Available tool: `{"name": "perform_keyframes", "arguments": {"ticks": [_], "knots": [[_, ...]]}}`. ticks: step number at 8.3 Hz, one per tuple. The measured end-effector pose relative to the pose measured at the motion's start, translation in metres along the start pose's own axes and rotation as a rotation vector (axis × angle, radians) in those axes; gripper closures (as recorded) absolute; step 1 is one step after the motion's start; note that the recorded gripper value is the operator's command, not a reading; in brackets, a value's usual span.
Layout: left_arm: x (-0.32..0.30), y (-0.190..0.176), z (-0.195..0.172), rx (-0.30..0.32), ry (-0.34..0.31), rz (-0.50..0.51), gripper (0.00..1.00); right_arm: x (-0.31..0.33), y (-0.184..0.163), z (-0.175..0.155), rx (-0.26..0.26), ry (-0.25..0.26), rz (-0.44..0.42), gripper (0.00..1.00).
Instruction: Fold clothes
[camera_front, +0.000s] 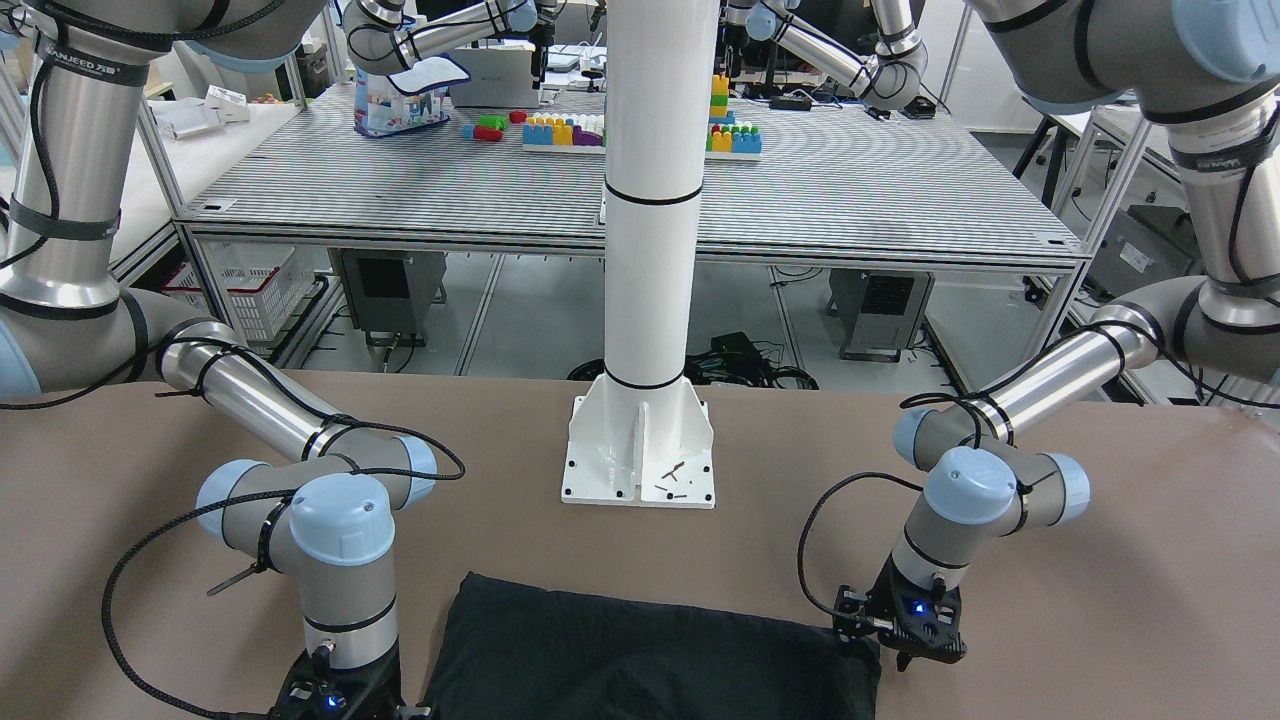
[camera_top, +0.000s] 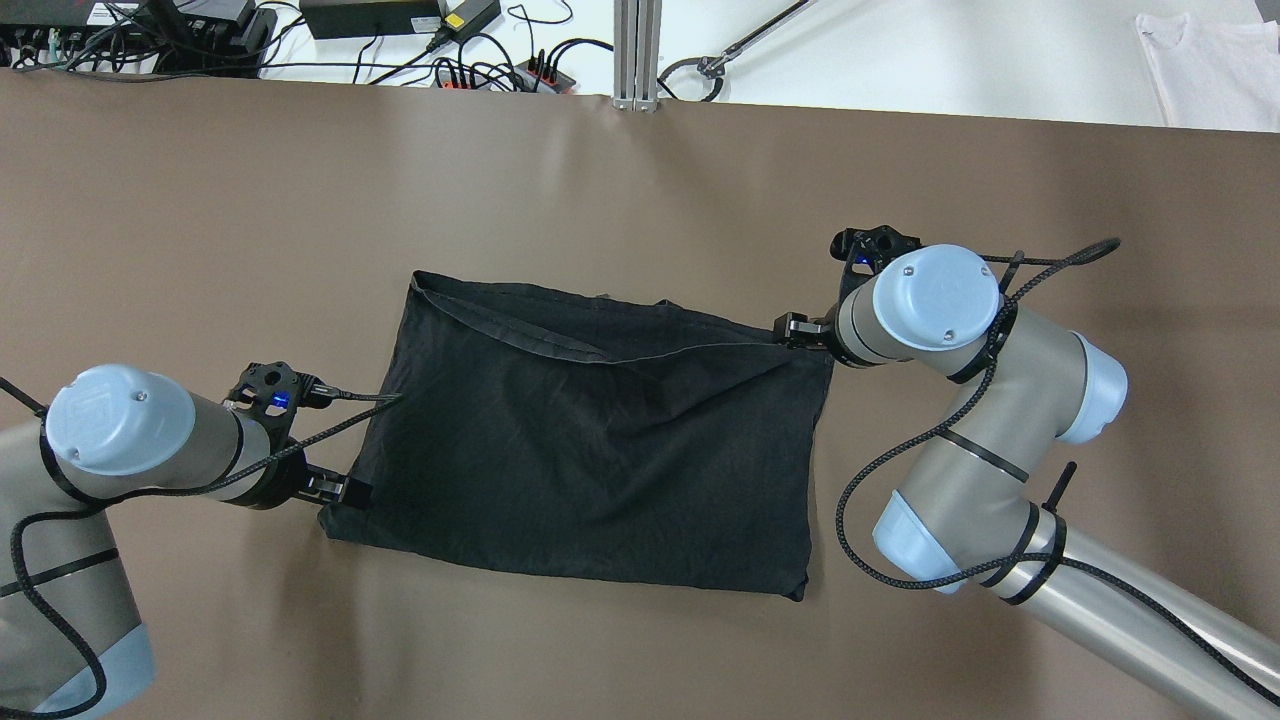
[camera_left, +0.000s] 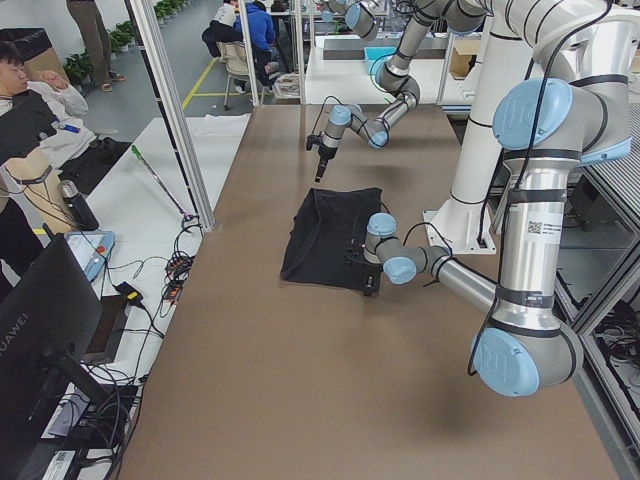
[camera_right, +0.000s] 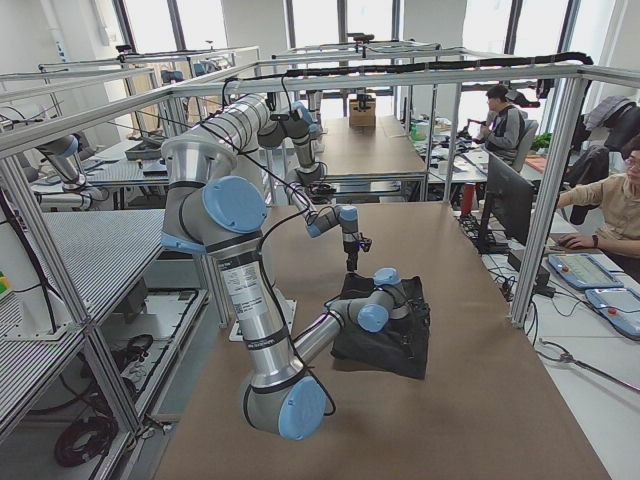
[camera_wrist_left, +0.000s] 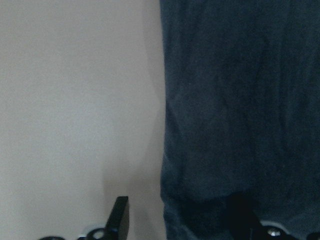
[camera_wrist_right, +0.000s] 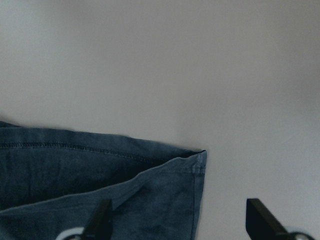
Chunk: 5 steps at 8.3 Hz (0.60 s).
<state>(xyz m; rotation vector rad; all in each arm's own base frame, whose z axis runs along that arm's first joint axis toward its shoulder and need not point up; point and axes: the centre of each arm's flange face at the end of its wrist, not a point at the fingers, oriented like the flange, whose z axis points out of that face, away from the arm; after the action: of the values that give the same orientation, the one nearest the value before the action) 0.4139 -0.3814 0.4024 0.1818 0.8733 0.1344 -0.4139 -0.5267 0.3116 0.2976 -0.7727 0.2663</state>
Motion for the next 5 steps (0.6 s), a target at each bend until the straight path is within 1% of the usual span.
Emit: {"name": "perform_keyframes", "arguments": {"ticks": [1, 3, 4, 5], "knots": [[-0.001, 0.001, 0.0054, -0.001, -0.007, 0.001, 0.49, -0.0002, 0.0004, 0.0002, -0.001, 0.0, 0.0, 0.06], [-0.0001, 0.0004, 0.0087, 0.0, -0.009, -0.001, 0.97, -0.0003, 0.0007, 0.0004, -0.001, 0.0, 0.0, 0.06], [0.002, -0.0002, 0.0075, 0.003, -0.005, -0.005, 1.0, -0.0002, 0.0008, 0.0005, -0.001, 0.0, 0.0, 0.06], [0.0045, -0.0007, 0.0054, 0.006, 0.001, -0.023, 1.0, 0.0004, 0.0013, 0.0009, -0.002, 0.001, 0.0, 0.06]]}}
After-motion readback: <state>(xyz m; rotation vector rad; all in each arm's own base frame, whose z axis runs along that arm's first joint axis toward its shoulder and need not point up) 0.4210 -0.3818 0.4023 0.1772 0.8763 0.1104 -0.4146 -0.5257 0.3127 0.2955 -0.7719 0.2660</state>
